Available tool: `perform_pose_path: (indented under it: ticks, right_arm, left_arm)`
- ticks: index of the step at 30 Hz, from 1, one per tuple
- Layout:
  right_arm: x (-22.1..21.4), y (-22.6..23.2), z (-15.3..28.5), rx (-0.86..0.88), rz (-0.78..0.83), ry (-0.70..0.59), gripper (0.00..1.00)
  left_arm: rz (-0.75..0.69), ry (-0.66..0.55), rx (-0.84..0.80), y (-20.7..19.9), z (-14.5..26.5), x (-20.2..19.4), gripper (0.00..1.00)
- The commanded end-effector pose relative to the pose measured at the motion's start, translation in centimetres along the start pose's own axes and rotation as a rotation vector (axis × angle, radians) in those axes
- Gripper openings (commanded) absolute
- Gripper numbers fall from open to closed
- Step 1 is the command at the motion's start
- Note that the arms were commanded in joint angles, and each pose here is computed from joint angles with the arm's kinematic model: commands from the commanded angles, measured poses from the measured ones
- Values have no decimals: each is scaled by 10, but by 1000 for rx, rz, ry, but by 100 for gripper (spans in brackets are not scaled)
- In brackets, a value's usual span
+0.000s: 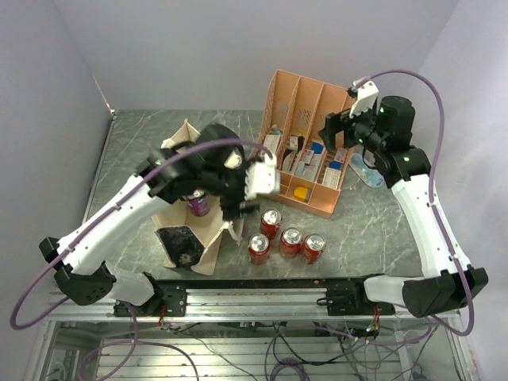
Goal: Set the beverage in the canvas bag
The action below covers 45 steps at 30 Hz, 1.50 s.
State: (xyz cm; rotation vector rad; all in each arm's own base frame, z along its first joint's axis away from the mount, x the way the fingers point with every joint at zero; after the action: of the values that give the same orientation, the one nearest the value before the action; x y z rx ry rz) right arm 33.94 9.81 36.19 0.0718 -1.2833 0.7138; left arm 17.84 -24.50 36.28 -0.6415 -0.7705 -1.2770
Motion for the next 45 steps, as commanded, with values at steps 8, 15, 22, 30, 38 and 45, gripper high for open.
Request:
perform_pose_path:
  ticks: [8,15,22,30,38,45]
  right_arm:
    - [-7,-10,49,-51,-60,-32,97]
    - [-17,-9,58,-38,-133,-46,97]
    - [-18,-14,64,-52,-163,-59,97]
    - [-26,-17,66,-49,-216,-59,97]
    - [-32,-18,66,-50,-233,-56,97]
    - [-34,-17,65,-43,-241,-58,97]
  left_arm:
    - [-296,301,-172,-51,-81,-84,87]
    - [-333,417,-160,-44,-113,-118,95]
    - [-312,470,-100,-32,-140,-135,99]
    - [-261,458,-160,-38,-163,-142,97]
    - [-218,442,-219,-46,-172,-144,85]
    - [-196,451,-241,-49,-174,-149,83]
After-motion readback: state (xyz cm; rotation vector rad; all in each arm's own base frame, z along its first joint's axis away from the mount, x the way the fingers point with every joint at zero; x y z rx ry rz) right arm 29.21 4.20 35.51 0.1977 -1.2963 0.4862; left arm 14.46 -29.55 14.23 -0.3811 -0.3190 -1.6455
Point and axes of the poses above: each gripper's point midway between its finger pads, its own z axis back along the fingers, its own y axis along the line the jaws close on, x = y × z, the point moved 5 cm from there along z, back along the fingers, and after that the axes turned 15 degrees about z, right-handed, at the moved point
